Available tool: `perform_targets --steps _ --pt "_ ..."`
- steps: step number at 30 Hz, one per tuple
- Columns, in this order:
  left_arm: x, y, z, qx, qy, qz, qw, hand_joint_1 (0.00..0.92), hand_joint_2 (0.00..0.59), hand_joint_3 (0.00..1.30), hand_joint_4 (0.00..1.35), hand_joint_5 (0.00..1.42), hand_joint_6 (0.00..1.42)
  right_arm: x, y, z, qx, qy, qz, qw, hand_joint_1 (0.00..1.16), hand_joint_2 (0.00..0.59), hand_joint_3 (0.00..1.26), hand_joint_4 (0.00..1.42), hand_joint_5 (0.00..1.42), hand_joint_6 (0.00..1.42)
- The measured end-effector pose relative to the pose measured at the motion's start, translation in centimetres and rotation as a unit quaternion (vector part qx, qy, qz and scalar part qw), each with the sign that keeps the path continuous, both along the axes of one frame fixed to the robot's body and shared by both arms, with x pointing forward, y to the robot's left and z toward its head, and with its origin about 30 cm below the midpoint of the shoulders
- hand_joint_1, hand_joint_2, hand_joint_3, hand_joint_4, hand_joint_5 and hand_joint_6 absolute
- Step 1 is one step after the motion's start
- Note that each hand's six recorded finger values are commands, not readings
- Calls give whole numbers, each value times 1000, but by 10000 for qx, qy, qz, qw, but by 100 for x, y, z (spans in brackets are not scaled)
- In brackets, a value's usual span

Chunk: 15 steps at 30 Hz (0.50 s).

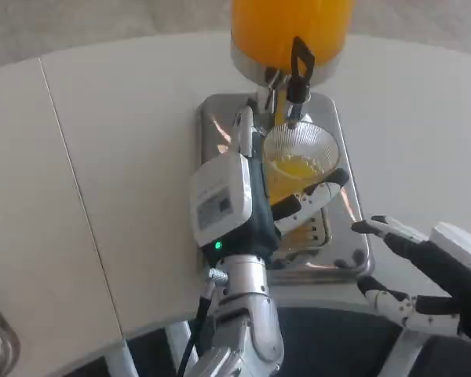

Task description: Grasp the cup under the faucet to collect the drink, then remove the cup.

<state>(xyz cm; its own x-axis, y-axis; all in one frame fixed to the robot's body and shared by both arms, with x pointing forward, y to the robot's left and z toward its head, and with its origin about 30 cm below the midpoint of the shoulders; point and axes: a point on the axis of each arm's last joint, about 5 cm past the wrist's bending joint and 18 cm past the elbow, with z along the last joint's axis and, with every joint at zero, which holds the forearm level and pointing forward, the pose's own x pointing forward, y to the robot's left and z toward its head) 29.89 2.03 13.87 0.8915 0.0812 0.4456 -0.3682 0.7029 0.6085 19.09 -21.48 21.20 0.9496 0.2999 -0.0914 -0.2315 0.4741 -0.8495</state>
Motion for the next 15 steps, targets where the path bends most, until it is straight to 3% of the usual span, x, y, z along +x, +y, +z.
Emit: perform_targets --steps 8,15 --pt "11 -1 -4 33 16 21 10000 406 100 286 369 788 1190 7 -2 4 13 -7 -35 10000 515 548 76 0 0 0" --pt "14 9 -27 -50 111 65 9999 419 109 395 475 882 1261 10 -5 5 27 16 -76 10000 528 553 66 0 0 0"
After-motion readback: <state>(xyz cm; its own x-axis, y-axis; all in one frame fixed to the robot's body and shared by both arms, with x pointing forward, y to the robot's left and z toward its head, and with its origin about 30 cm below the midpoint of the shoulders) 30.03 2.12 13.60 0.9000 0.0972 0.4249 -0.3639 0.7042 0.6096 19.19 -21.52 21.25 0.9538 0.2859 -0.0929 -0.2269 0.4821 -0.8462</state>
